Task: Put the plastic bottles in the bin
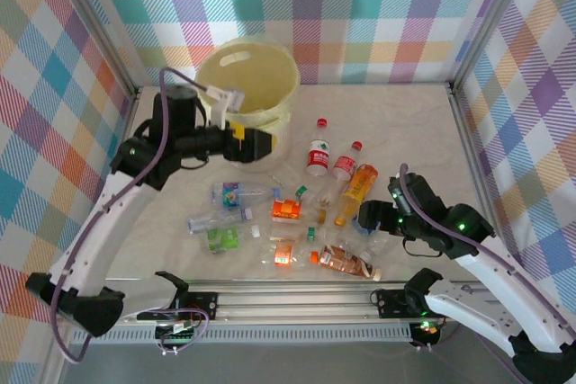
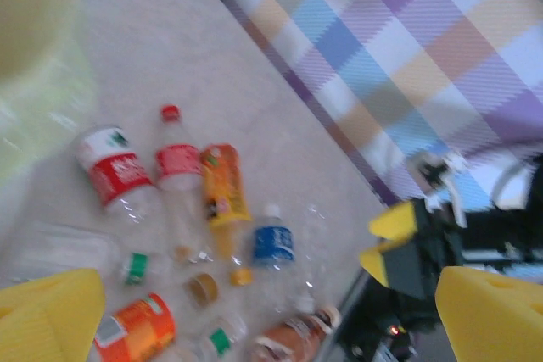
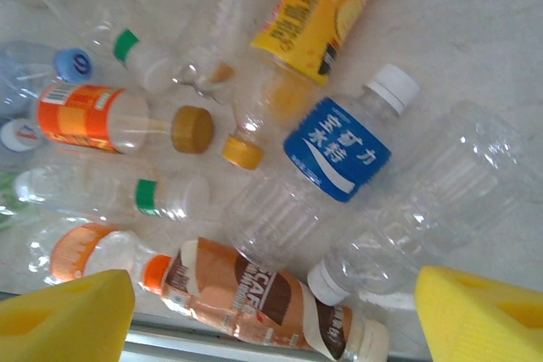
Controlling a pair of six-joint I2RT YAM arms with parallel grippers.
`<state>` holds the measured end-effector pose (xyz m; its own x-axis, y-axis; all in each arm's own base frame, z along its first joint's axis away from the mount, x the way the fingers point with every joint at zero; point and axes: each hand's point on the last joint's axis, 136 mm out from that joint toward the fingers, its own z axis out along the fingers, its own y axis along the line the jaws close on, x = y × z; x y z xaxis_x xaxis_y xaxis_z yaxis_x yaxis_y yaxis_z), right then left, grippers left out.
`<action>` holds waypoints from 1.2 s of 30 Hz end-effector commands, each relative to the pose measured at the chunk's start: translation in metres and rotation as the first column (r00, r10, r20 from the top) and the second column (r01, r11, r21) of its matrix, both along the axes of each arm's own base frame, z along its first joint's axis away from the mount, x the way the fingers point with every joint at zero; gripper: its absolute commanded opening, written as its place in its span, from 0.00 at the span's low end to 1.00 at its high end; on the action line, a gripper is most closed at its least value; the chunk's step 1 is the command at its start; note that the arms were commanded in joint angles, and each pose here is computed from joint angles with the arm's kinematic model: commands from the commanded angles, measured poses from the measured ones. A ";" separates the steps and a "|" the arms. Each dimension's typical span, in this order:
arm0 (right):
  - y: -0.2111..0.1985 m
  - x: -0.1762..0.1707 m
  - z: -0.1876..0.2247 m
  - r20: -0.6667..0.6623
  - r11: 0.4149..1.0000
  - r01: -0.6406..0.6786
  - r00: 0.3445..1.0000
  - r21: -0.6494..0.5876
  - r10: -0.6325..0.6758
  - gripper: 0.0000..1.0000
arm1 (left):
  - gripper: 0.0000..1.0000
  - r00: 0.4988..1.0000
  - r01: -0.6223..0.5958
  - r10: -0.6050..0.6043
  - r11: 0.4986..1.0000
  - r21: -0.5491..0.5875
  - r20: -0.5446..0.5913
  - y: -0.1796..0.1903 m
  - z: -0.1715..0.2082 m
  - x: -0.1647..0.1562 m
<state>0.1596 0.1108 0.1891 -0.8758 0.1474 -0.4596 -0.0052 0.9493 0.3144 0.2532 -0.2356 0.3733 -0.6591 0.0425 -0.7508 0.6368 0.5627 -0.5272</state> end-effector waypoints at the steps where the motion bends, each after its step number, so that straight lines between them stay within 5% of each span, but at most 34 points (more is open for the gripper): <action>1: -0.007 -0.014 -0.016 -0.091 0.999 0.045 0.995 -0.016 -0.047 0.83 | 1.00 0.992 0.116 -0.117 0.992 -0.041 -0.037 -0.011 -0.014 -0.038; 8: -0.022 -0.025 -0.049 -0.184 0.981 0.185 0.963 -0.064 -0.194 0.76 | 1.00 0.964 0.247 -0.248 0.969 -0.020 -0.100 -0.011 -0.052 -0.090; 15: -0.060 -0.025 -0.068 -0.120 0.905 0.402 0.900 -0.143 -0.419 0.67 | 1.00 0.965 0.252 -0.254 0.967 -0.039 -0.071 -0.008 -0.061 -0.097; 36: -0.057 0.034 -0.107 -0.130 0.850 0.525 0.847 0.043 -0.516 0.78 | 1.00 0.971 0.208 -0.214 0.976 -0.066 -0.103 -0.011 -0.081 -0.091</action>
